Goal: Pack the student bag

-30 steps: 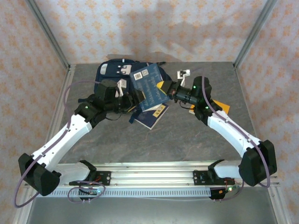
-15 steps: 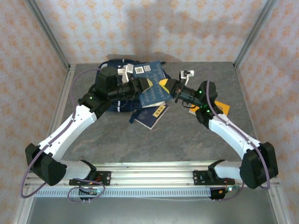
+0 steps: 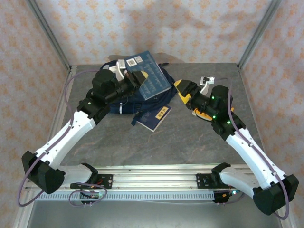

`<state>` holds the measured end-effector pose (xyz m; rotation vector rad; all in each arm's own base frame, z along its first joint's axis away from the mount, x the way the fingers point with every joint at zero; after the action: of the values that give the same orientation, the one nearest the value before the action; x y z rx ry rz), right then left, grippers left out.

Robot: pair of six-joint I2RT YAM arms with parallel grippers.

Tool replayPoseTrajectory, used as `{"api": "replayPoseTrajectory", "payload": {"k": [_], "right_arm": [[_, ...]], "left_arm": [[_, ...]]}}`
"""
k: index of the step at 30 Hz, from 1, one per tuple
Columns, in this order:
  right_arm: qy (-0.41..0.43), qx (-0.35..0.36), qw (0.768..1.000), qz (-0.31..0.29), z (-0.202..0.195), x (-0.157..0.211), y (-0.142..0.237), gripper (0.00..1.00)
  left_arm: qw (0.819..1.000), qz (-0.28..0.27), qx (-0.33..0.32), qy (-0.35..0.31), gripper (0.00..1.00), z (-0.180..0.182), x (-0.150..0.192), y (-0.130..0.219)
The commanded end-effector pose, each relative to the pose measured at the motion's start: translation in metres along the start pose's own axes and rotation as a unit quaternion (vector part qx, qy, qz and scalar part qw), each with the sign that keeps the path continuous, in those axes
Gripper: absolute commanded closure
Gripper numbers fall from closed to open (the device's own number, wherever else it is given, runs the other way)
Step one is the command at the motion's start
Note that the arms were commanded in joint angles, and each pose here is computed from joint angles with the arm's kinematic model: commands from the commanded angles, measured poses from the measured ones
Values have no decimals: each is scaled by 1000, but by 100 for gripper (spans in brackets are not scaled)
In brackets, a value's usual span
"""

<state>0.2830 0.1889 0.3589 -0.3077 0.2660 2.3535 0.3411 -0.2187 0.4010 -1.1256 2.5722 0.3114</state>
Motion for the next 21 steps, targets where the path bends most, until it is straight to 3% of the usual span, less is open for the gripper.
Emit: {"api": "replayPoseTrajectory", "payload": {"k": [1, 5, 10, 21], "right_arm": [[-65, -54, 995, -44, 11, -15, -9, 14], [-103, -114, 987, -39, 32, -14, -25, 14], [-47, -198, 979, -4, 80, 0, -39, 13], [-61, -235, 970, -24, 86, -6, -55, 18]], "left_arm": [[988, -132, 77, 24, 100, -39, -40, 13], [980, -161, 101, 64, 100, -45, -47, 7], [981, -149, 101, 68, 100, -57, -38, -3], [981, -151, 90, 87, 100, -46, -28, -12]]}}
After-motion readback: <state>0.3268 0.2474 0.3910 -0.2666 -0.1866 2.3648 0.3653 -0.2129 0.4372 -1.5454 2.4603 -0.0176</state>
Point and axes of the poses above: each hand's point on the last joint's axis, 136 mm out from that joint toward the fingers, its own y axis back along the fingers, its own z axis along the line the jaws close on, x = y × z, the point moved 2 cm from there along y, back along the fingers, and after that the axes turned 1 degree about -y, right-handed, at the moved point
